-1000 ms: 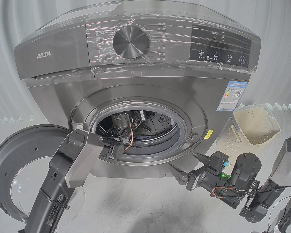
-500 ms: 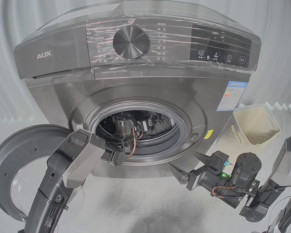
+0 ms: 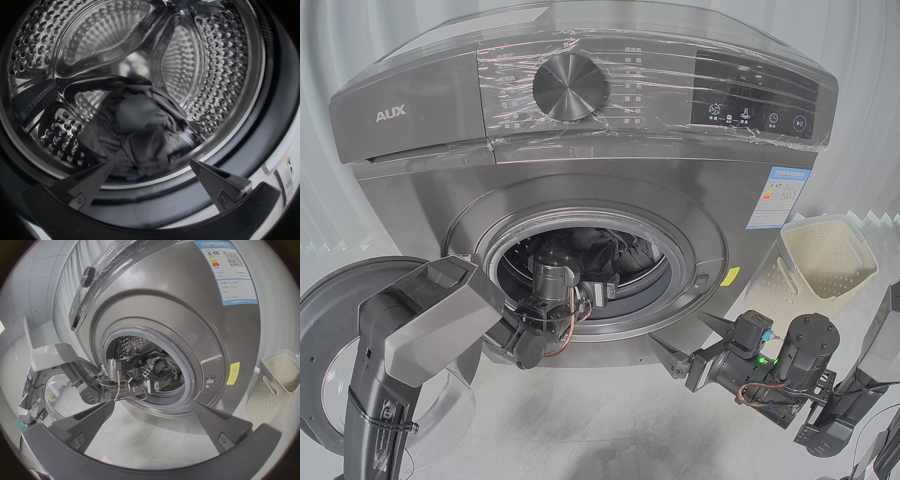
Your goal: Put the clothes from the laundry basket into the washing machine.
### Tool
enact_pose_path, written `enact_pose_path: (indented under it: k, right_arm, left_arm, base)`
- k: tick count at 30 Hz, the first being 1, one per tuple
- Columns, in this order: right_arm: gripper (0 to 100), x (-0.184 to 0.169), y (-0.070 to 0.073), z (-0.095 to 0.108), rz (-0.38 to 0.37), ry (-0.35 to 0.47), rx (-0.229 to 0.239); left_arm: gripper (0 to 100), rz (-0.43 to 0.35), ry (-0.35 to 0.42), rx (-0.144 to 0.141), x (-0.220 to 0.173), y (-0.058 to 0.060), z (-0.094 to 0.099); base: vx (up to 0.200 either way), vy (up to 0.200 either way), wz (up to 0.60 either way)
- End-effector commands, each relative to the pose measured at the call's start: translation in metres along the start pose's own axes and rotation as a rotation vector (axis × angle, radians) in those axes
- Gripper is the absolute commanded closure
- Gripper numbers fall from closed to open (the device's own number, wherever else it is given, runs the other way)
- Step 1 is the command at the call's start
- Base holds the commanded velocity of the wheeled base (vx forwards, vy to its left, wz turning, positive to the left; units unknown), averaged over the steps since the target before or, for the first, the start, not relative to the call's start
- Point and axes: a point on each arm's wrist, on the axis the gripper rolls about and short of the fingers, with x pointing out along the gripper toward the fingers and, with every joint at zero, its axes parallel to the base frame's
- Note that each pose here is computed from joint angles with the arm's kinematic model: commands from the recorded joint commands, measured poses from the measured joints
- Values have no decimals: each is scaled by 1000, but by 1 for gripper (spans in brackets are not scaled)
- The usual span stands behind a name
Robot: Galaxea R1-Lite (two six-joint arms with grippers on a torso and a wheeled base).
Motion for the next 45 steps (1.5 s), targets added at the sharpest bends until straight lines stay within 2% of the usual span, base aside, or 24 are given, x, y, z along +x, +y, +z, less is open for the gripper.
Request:
enact_pose_path:
  k: [1, 2, 3, 4, 6, 7, 12, 14, 17, 18, 21, 22, 25, 29, 32, 34, 36, 38, 42, 45]
  right_arm:
    - [0, 0, 0, 0, 0, 2, 1]
    - [0, 0, 0, 0, -2, 1, 1]
    - [0, 0, 0, 0, -2, 1, 1]
    - [0, -1, -1, -1, -2, 3, 0]
    - [0, -1, -1, 0, -3, 3, 1]
    - [0, -1, -1, 0, -5, 1, 1]
    - [0, -3, -2, 1, -5, 2, 1]
    - [0, -7, -2, 4, -3, -5, 2]
    - [0, -14, -2, 8, -3, -16, 3]
    - [0, -21, -3, 13, -1, -32, 3]
    - [0, -32, -6, 24, -8, -72, 6]
    - [0, -32, -6, 24, -8, -72, 6]
    - [0, -43, -11, 32, -27, -103, 10]
    - [0, -52, -13, 35, -63, -117, 19]
    - [0, -61, -15, 38, -105, -136, 24]
    - [0, -69, -17, 41, -119, -150, 24]
    - [0, -77, -24, 44, -163, -160, 21]
    - [0, -86, -31, 45, -198, -164, 15]
    - [0, -99, -42, 46, -243, -174, -3]
    - [0, -109, -49, 46, -268, -180, -17]
  left_arm:
    - [0, -62, 19, 27, -44, -20, 15]
    - [0, -76, 24, 31, -53, -25, 14]
    - [0, -76, 24, 31, -53, -25, 14]
    - [0, -105, 37, 37, -71, -33, 14]
    - [0, -114, 42, 39, -77, -36, 13]
    - [0, -149, 59, 42, -102, -44, 9]
    - [0, -190, 45, 42, -141, -46, 8]
    - [0, -211, 17, 33, -171, -41, 10]
    - [0, -221, -14, 22, -192, -35, 14]
    - [0, -224, -42, 4, -207, -29, 18]
    - [0, -204, -72, -2, -228, -19, 22]
    - [0, -204, -72, -2, -228, -19, 22]
    - [0, -183, -99, -13, -253, -4, 29]
    - [0, -170, -99, -3, -263, 2, 26]
    - [0, -155, -165, -17, -270, 4, 32]
    - [0, -135, -196, -13, -274, 7, 35]
    - [0, -113, -213, 9, -279, 13, 38]
    - [0, -108, -235, 20, -287, 16, 42]
    - [0, -94, -272, 18, -299, 23, 49]
    - [0, -87, -271, 21, -311, 27, 47]
  base:
    - [0, 0, 0]
    - [0, 0, 0]
    - [0, 0, 0]
    - [0, 0, 0]
    - [0, 0, 0]
    - [0, 0, 0]
    - [0, 0, 0]
    - [0, 0, 0]
    - [0, 0, 0]
    - [0, 0, 0]
    - [0, 0, 0]
    - [0, 0, 0]
    - [0, 0, 0]
    - [-200, 0, 0]
    - [-200, 0, 0]
    - [-200, 0, 0]
    - [-200, 0, 0]
    - [-200, 0, 0]
    - [-200, 0, 0]
    - [-200, 0, 0]
